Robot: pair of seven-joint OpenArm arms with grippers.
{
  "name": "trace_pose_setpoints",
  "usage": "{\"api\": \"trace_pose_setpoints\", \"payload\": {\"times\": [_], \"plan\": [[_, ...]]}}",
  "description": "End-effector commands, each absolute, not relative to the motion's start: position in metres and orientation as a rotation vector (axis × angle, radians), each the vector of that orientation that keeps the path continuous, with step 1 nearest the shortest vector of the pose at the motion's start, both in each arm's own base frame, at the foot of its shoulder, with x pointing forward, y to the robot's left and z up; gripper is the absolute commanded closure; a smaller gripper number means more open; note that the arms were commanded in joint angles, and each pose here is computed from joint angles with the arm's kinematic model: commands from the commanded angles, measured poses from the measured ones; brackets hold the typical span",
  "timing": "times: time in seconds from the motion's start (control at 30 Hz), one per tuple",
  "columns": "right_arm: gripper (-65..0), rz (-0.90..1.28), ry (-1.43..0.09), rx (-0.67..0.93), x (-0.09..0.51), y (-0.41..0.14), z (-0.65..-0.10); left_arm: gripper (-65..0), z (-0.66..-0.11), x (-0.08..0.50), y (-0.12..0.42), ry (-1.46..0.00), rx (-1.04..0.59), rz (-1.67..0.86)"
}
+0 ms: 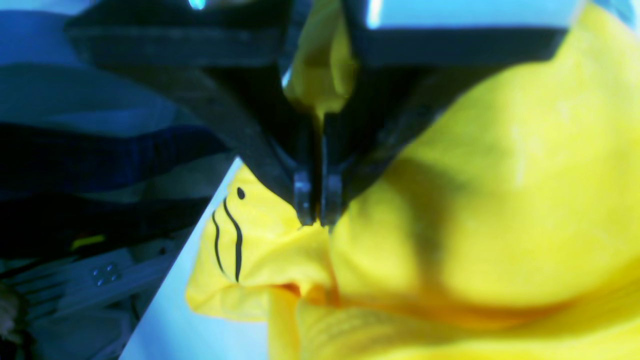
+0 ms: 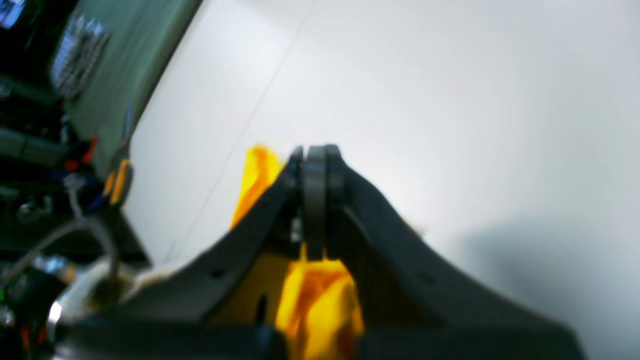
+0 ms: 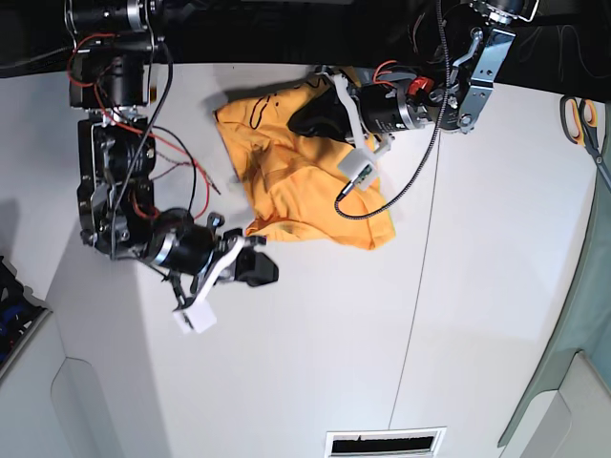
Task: Layout the t-shirt on the table in an organized manner, then fold the t-shirt properly
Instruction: 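Release the right gripper and move it away from the shirt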
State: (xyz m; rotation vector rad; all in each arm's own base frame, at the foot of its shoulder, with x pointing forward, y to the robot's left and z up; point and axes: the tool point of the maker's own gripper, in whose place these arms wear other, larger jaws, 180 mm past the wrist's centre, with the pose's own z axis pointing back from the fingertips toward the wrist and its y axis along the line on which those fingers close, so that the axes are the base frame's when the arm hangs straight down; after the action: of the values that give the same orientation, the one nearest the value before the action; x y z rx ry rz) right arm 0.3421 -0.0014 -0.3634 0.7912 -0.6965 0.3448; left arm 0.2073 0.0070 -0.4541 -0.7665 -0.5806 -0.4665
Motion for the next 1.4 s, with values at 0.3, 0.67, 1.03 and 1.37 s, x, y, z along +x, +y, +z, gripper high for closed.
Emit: {"api": "trace_pose_setpoints", "payload": {"times": [0.3,0.67,1.03,1.37], "plan": [[0.0,0.383,-0.684,0.855,0.299,0.031,-0.383,-3.2,-0.457,0.213,0.028,-0.572,-0.704,-0.498],[0.0,0.406,-0.686,0.763,0.309,0.03,-0.409,-3.2,-0.458,0.209,0.027,-0.561,-0.713,-0.516],[0.0,0.445,-0.738,0.755,0.365,0.069,-0.407,-3.2,-0.464,0.2,0.029,-0.538,-0.696,-0.531],[0.0,0.522,-0.842,0.62,0.411,0.066,-0.381,-3.3,-0.47,0.189,0.03,-0.514,-0.685,-0.538]]}}
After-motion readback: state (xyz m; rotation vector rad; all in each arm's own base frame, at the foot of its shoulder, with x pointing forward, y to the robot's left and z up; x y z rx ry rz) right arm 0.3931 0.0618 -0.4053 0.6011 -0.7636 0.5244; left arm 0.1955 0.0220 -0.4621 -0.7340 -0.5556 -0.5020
